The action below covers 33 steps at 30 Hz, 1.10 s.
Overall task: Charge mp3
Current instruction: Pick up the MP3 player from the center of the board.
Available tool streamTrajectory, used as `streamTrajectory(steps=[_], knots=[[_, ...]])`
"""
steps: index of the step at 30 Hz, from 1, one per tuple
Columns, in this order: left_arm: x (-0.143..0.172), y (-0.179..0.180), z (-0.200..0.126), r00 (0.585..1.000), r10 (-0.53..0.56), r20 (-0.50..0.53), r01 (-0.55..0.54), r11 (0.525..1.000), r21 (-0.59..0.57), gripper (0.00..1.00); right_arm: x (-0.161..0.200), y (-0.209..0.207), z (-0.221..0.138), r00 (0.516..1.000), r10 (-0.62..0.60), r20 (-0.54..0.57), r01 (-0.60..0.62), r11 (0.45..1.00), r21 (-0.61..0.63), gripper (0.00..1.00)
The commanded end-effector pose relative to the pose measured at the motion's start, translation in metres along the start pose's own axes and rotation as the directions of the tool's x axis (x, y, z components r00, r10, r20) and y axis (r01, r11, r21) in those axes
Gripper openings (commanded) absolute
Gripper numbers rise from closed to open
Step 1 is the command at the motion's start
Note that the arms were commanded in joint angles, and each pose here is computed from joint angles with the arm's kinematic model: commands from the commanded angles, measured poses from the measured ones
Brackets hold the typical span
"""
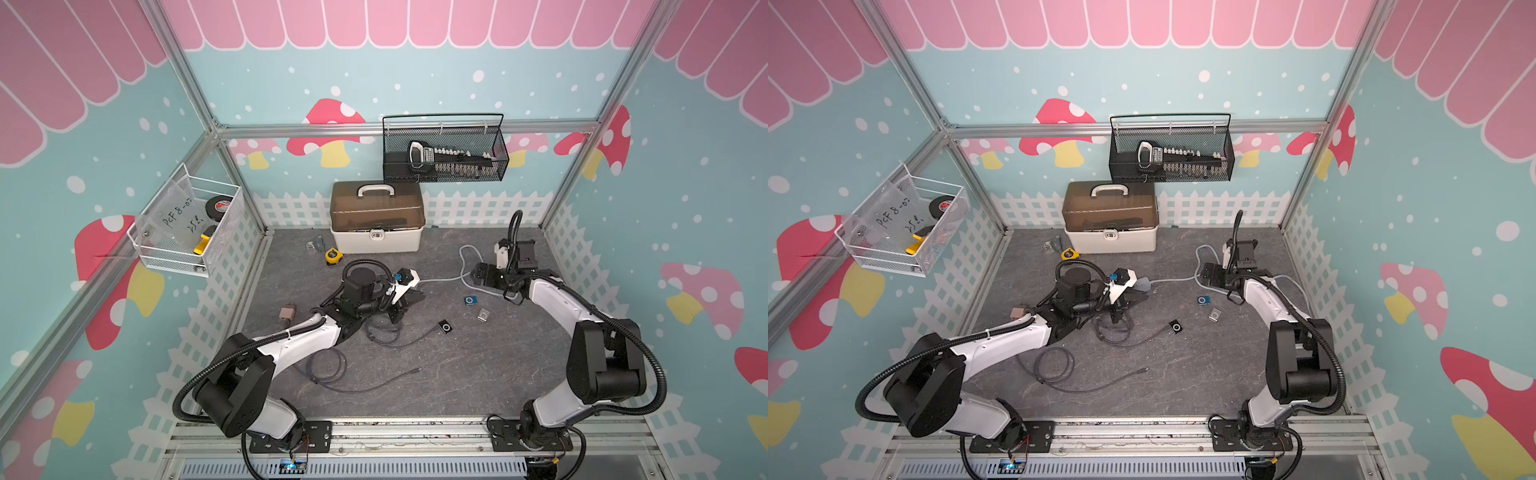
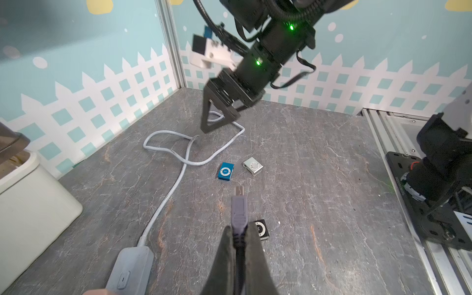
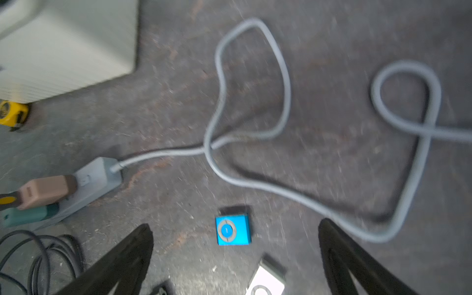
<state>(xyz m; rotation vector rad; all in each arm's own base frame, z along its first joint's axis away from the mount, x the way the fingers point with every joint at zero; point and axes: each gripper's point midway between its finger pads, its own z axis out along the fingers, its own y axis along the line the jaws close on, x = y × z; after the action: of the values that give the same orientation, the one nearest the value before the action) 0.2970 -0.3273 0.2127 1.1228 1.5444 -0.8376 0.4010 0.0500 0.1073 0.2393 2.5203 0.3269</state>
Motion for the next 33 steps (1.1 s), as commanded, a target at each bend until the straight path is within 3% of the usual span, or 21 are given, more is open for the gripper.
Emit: streamTrajectory(steps=[1, 6, 12, 18, 33], knots=[[0.017, 0.0, -0.006, 0.997, 0.011, -0.07, -0.012, 1.0, -0.006, 0.0, 0.026, -0.019, -0.014, 0.984, 0.175, -0.014, -0.171, 0.975, 0.144, 0.89], [0.021, 0.0, -0.007, 0.997, 0.003, -0.083, -0.004, 1.0, -0.009, 0.0, 0.063, -0.02, -0.01, 0.97, 0.239, -0.05, -0.221, 0.947, 0.231, 0.82], [0.017, 0.008, -0.003, 0.996, -0.022, -0.091, 0.02, 0.999, -0.031, 0.0, 0.082, -0.022, -0.009, 0.963, 0.267, -0.037, -0.24, 0.912, 0.333, 0.76], [0.015, 0.014, 0.004, 0.993, -0.033, -0.115, 0.029, 0.999, -0.03, 0.0, 0.103, -0.024, 0.005, 0.933, 0.359, -0.008, -0.336, 0.882, 0.329, 0.65], [0.012, 0.021, 0.015, 0.986, -0.02, -0.166, 0.016, 1.0, -0.027, 0.0, 0.105, -0.02, 0.04, 0.94, 0.338, -0.041, -0.305, 0.889, 0.341, 0.6]])
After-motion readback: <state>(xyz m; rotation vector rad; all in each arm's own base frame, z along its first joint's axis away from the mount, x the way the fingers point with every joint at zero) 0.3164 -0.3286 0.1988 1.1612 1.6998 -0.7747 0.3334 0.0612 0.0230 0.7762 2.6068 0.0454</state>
